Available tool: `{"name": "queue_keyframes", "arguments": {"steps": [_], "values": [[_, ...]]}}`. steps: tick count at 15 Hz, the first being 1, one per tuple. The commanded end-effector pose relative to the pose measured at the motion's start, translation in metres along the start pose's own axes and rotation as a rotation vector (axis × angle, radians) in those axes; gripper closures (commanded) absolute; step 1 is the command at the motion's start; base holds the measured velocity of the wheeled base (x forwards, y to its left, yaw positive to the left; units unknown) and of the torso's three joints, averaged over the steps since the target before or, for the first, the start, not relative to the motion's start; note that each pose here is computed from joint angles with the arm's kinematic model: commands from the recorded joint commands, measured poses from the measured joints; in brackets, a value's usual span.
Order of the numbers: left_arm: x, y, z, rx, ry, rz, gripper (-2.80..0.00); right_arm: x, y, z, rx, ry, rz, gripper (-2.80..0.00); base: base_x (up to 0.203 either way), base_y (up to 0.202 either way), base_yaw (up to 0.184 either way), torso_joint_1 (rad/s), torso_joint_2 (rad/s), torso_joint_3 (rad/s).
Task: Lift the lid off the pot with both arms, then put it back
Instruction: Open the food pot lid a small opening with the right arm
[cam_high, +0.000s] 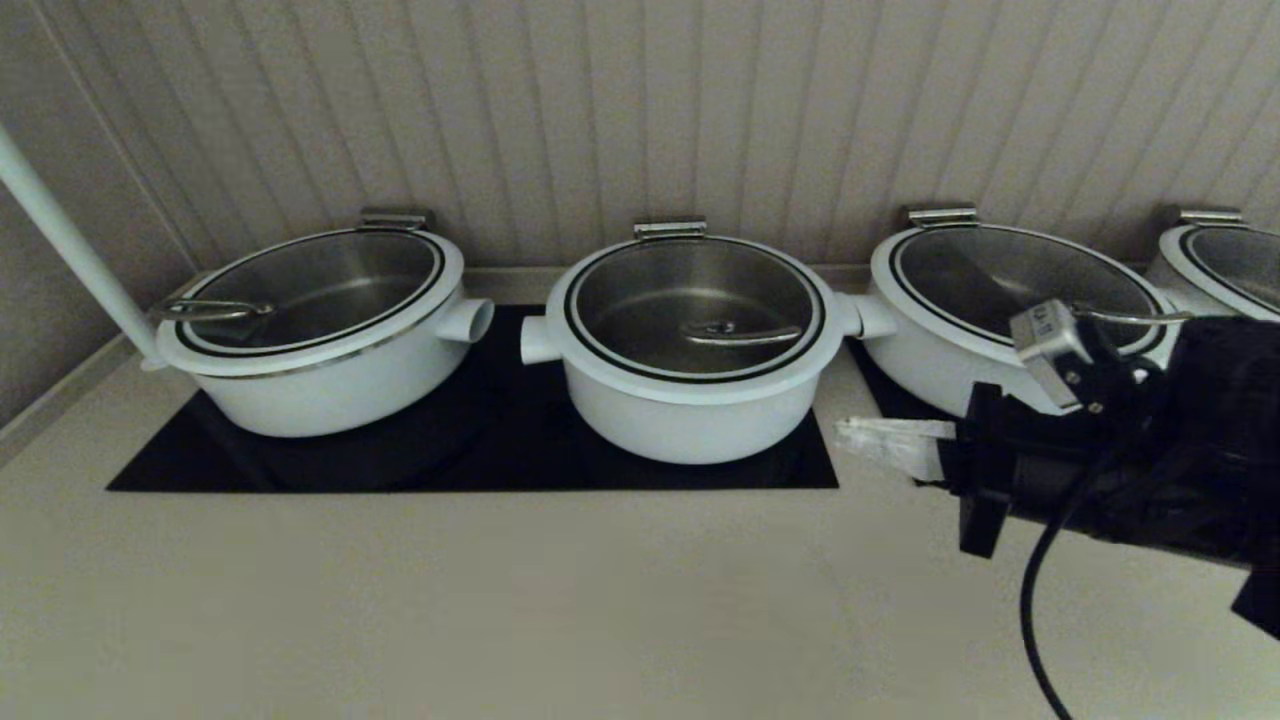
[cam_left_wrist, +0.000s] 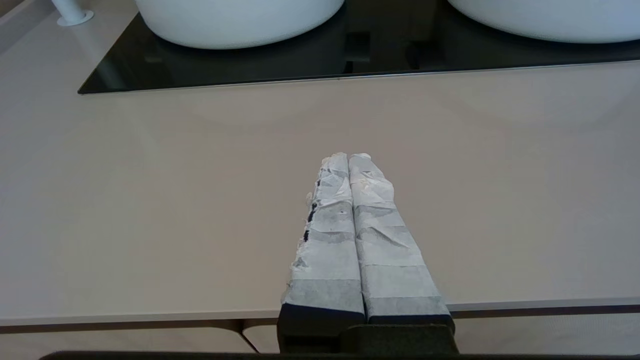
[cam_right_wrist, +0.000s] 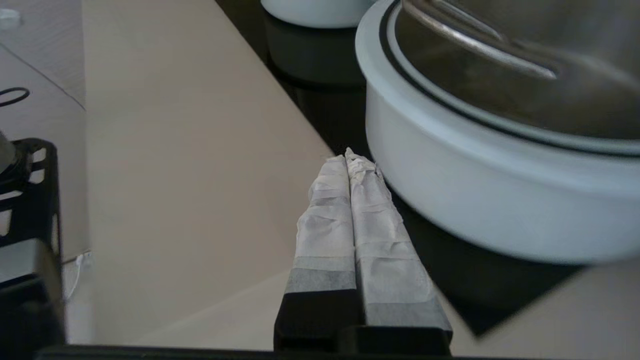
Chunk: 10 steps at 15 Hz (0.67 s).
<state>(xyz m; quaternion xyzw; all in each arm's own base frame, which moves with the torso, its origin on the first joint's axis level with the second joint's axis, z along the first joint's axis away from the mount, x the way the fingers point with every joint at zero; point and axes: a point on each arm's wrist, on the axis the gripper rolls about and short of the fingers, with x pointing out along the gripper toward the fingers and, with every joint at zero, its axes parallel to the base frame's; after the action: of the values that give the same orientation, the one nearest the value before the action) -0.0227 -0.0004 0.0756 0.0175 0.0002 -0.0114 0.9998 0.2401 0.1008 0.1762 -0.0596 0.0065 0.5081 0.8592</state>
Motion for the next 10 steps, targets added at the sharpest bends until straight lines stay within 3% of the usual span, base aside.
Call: {"name": "queue_keyframes", "arguments": {"steps": [1,5,10], "values": [[0.0,0.0,0.0,0.0,-0.001,0.0,0.0,0.021,-0.015,-0.008,0.007,0.012,0.011,0.0,0.0,0.0,0.0,0.0,0.0,0.0],[0.0,0.0,0.0,0.0,-0.001,0.0,0.0,0.047,-0.038,-0.005,-0.04,-0.04,-0.035,0.0,0.0,0.0,0.0,0.0,0.0,0.0],[0.0,0.0,0.0,0.0,-0.001,0.0,0.0,0.058,-0.049,-0.004,-0.052,-0.058,-0.077,0.0,0.0,0.0,0.0,0.0,0.0,0.0]]}}
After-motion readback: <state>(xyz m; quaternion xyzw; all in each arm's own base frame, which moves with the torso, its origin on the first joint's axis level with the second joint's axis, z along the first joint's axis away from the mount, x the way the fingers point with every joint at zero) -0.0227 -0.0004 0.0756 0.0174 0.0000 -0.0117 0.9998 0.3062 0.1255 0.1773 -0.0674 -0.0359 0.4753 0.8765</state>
